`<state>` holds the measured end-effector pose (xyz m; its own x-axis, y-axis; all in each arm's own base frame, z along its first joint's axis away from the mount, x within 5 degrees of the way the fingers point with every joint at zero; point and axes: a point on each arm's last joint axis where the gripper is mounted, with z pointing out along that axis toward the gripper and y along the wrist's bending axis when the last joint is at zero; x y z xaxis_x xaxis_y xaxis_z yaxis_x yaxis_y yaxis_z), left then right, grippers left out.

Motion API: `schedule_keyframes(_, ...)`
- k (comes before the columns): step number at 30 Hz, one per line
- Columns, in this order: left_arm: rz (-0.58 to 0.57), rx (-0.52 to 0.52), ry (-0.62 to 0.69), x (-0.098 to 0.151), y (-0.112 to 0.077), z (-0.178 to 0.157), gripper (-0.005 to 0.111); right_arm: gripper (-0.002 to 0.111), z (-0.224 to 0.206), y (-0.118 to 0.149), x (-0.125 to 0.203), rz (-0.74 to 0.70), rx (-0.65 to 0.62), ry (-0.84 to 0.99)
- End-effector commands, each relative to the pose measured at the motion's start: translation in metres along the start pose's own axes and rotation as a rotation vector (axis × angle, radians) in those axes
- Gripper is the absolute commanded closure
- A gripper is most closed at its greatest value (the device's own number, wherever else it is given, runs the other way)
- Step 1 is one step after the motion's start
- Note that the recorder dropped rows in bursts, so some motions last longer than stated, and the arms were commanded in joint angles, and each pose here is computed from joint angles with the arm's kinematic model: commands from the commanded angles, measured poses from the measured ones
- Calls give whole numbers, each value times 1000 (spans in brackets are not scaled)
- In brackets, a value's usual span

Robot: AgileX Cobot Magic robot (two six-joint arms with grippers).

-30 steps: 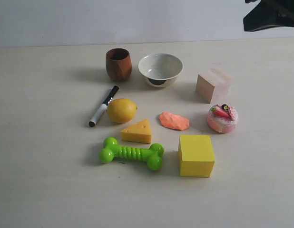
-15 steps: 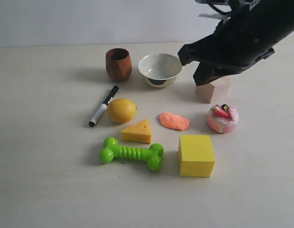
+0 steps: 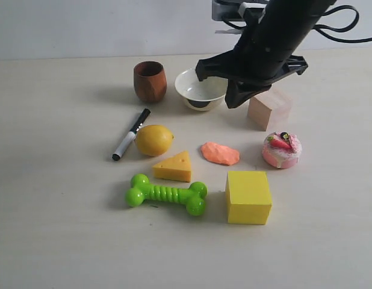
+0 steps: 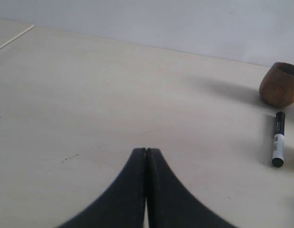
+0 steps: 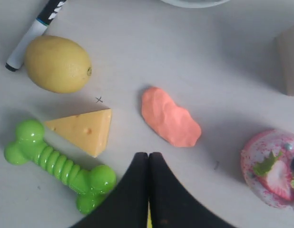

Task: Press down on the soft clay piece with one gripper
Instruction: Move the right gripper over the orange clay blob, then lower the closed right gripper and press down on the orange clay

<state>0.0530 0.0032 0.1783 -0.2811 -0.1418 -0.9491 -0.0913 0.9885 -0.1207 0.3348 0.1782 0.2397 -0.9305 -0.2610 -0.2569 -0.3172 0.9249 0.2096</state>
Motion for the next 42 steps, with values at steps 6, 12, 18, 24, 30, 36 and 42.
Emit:
schedule_keyframes(6,-6,1,-17,-2,0,-1,107,108,25,3,-28,32,12,97)
schedule_keyframes(12,-6,1,-17,-2,0,-1,107,108,44,3,-31,44,47,138)
schedule_keyframes(18,-6,1,-17,-2,0,-1,107,108,65,6,-26,40,143,186)
schedule_keyframes(24,-6,1,-17,-2,0,-1,107,108,73,5,-25,95,144,201)
schedule_keyframes(30,-6,1,-17,-2,0,-1,107,108,80,4,-24,163,153,218)
schedule_keyframes(36,-6,1,-17,-2,0,-1,107,108,92,1,-20,215,174,264)
schedule_keyframes(42,-6,1,-17,-2,0,-1,107,108,102,4,-20,283,174,247)
